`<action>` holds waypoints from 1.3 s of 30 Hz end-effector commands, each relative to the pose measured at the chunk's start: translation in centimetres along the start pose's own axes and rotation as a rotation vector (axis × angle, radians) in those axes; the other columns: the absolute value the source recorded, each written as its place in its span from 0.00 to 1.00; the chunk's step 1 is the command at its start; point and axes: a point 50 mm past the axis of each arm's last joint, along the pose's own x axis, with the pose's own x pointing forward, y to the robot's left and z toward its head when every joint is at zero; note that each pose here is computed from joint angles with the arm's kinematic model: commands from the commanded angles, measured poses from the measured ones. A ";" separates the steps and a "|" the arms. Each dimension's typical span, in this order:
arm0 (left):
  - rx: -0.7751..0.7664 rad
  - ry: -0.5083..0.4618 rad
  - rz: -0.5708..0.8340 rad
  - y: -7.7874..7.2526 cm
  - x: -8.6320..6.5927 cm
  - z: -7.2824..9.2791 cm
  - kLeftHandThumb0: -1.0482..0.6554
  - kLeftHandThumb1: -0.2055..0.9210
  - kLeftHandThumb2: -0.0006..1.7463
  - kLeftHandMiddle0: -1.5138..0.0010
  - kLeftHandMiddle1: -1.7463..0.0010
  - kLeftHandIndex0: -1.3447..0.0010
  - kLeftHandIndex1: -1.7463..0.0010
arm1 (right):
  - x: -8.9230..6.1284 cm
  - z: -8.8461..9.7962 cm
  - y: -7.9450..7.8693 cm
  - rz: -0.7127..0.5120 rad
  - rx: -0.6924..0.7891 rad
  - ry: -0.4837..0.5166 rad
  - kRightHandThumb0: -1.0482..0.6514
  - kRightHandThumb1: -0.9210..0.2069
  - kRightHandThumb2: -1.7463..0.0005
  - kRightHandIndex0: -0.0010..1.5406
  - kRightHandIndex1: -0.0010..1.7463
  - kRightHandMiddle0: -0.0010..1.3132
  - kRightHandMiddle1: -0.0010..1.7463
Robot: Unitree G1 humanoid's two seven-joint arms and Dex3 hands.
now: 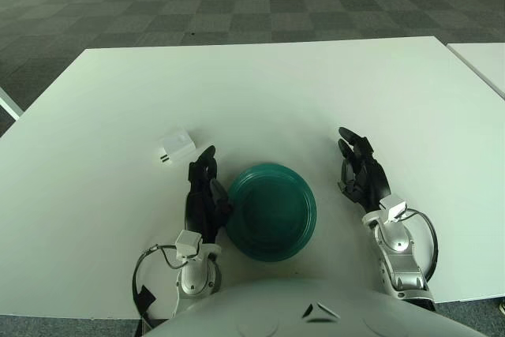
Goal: Put the charger into the plate.
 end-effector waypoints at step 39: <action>1.046 -0.550 0.424 8.8 6.3 12.8 0.12 1.00 0.45 0.77 0.98 1.00 0.48 | -1.7 -4.4 -1.1 0.022 -0.011 0.235 0.17 0.00 0.53 0.13 0.01 0.00 0.36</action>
